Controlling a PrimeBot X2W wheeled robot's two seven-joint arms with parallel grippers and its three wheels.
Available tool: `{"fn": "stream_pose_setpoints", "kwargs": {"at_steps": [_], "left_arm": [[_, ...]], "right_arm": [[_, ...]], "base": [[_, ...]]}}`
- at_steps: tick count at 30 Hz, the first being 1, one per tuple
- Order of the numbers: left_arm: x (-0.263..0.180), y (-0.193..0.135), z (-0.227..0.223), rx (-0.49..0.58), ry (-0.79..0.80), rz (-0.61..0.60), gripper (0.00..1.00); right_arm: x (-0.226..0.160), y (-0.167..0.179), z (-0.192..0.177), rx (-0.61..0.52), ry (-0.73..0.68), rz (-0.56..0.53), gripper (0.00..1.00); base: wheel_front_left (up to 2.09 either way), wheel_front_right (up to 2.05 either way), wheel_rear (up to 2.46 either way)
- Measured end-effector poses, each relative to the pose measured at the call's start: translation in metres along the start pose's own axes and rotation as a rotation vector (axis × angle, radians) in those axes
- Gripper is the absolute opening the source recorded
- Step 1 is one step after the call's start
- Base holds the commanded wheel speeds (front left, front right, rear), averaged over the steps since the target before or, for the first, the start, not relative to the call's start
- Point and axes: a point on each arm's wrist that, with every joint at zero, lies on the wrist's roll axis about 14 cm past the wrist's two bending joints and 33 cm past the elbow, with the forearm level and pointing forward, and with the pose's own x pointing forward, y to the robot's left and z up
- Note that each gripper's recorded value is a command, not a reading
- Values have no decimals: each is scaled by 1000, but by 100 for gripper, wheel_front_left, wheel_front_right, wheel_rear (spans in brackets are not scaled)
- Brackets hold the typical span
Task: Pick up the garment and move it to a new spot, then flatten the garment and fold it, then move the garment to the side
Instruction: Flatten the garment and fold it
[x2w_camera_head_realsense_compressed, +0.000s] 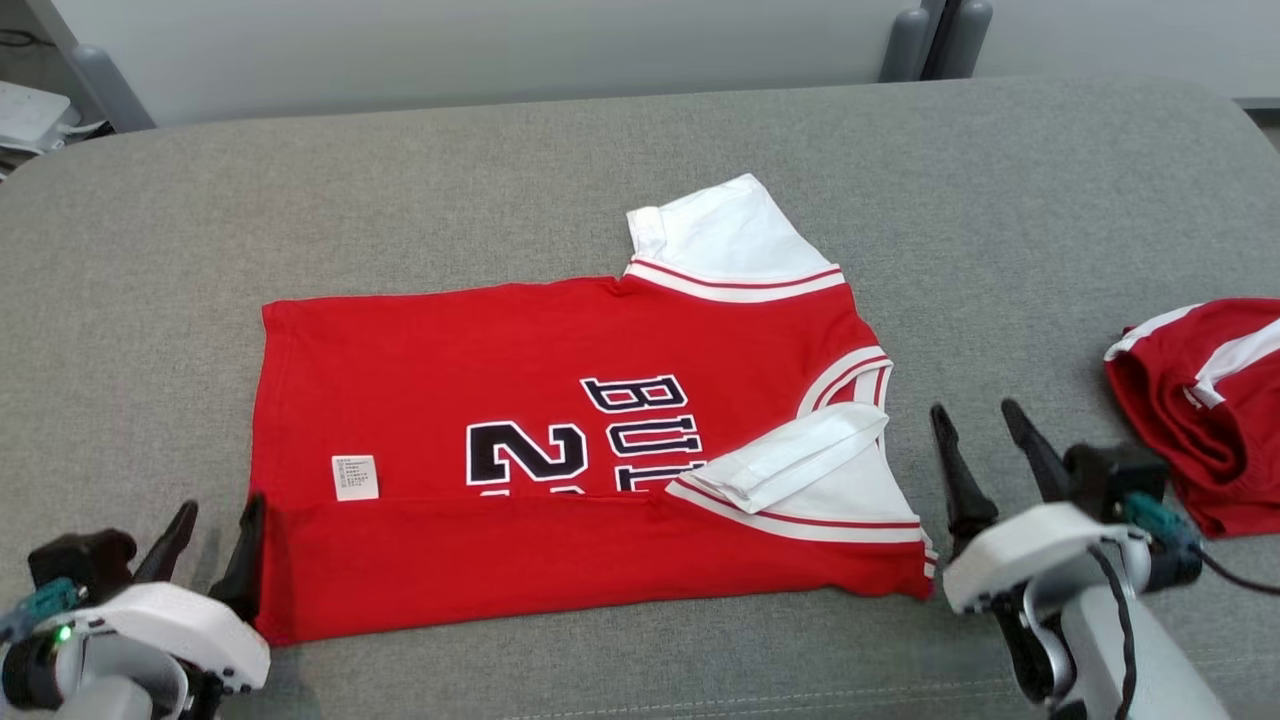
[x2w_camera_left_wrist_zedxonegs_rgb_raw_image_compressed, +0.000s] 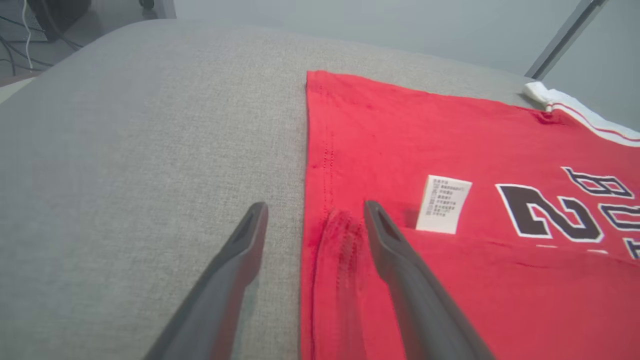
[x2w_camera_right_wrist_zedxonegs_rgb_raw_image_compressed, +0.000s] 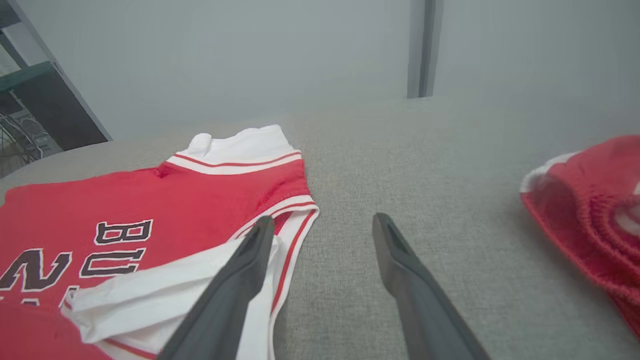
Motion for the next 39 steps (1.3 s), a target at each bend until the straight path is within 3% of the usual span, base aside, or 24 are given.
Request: {"fn": "stream_pose_setpoints", "kwargs": {"at_steps": [9,15,23,33,39], "left_arm": [[50,-32,54,114,-86,-124,100],[87,-34,74,155,-56,-158,100],[132,-22,60,125,65,-176,100],[159,-10,26,83,138,-188,100],[169,-8,28,65,108,-193,100]], "right_arm": [[73,19,77,-171,-130,85,100],[119,22,101,-238,-131,99,100],[165,17,78,-272,-52,113,100],[188,15,52,-293,-19,136,100],[197,17,48,-299,-17,148,100]], "base": [[0,0,0],[0,0,0],[0,0,0],[0,0,0],[0,0,0]]}}
